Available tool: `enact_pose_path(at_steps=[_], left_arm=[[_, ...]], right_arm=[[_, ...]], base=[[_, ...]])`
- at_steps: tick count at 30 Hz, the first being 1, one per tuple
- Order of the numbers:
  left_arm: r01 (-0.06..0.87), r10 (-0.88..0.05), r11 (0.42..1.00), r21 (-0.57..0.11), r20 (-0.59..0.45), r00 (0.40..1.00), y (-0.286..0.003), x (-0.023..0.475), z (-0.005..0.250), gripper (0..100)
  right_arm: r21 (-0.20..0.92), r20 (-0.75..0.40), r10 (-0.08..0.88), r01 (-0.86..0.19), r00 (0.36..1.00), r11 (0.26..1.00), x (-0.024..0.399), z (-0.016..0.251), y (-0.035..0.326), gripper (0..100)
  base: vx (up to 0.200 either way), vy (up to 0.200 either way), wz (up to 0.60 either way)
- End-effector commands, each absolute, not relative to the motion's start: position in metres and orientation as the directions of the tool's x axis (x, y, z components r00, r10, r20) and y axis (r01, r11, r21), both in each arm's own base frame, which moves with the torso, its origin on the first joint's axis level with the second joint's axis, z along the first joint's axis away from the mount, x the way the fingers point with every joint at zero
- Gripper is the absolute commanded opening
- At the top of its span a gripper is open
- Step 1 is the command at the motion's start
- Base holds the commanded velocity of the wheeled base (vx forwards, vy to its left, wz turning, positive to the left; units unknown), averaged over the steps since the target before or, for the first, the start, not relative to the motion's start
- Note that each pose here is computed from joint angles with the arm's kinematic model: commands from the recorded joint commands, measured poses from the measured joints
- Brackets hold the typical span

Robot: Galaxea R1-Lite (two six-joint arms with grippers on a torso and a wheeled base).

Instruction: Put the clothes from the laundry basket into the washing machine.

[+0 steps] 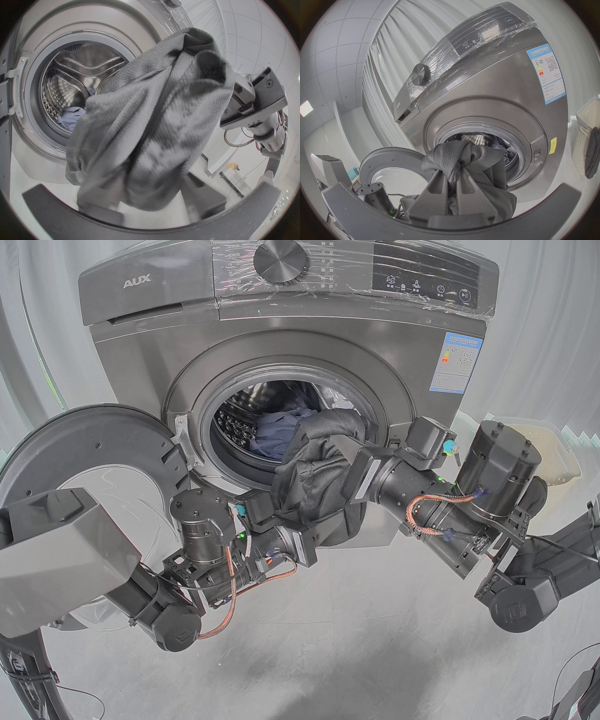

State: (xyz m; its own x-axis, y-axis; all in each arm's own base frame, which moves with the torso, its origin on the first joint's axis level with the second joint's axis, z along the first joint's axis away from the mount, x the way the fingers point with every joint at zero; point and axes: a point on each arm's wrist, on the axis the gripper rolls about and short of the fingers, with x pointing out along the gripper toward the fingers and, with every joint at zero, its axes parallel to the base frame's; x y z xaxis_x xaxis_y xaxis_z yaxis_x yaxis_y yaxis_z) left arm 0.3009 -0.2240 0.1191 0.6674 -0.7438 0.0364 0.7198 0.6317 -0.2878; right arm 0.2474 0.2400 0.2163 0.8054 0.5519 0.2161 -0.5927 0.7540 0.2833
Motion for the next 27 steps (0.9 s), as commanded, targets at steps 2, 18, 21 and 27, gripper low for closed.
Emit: enact_pose_path(at_steps=[2, 18, 21, 27], left_arm=[[0.709, -0.733, 0.652, -0.271, 0.018, 0.68, -0.22, 0.293, 0.113, 0], [0.737, -0.716, 0.664, -0.128, 0.174, 0.676, -0.185, 0.255, 0.143, 0], [0.722, -0.696, 0.675, -0.152, 0.193, 0.691, -0.183, 0.261, 0.147, 0], [0.689, -0.658, 0.708, -0.151, 0.211, 0.723, -0.179, 0.277, 0.147, 0]], right_arm=[[0.283, 0.201, 0.555, -0.59, 0.807, 0.756, 0.249, 0.211, 0.242, 0], [0.268, 0.132, 0.599, -0.61, 0.79, 0.745, 0.247, 0.184, 0.242, 100], [0.264, 0.111, 0.594, -0.6, 0.797, 0.756, 0.247, 0.179, 0.239, 100], [0.26, 0.074, 0.566, -0.564, 0.821, 0.784, 0.252, 0.17, 0.229, 100]], base=[[0.0, 0.0, 0.0], [0.0, 0.0, 0.0], [0.0, 0.0, 0.0], [0.0, 0.0, 0.0]])
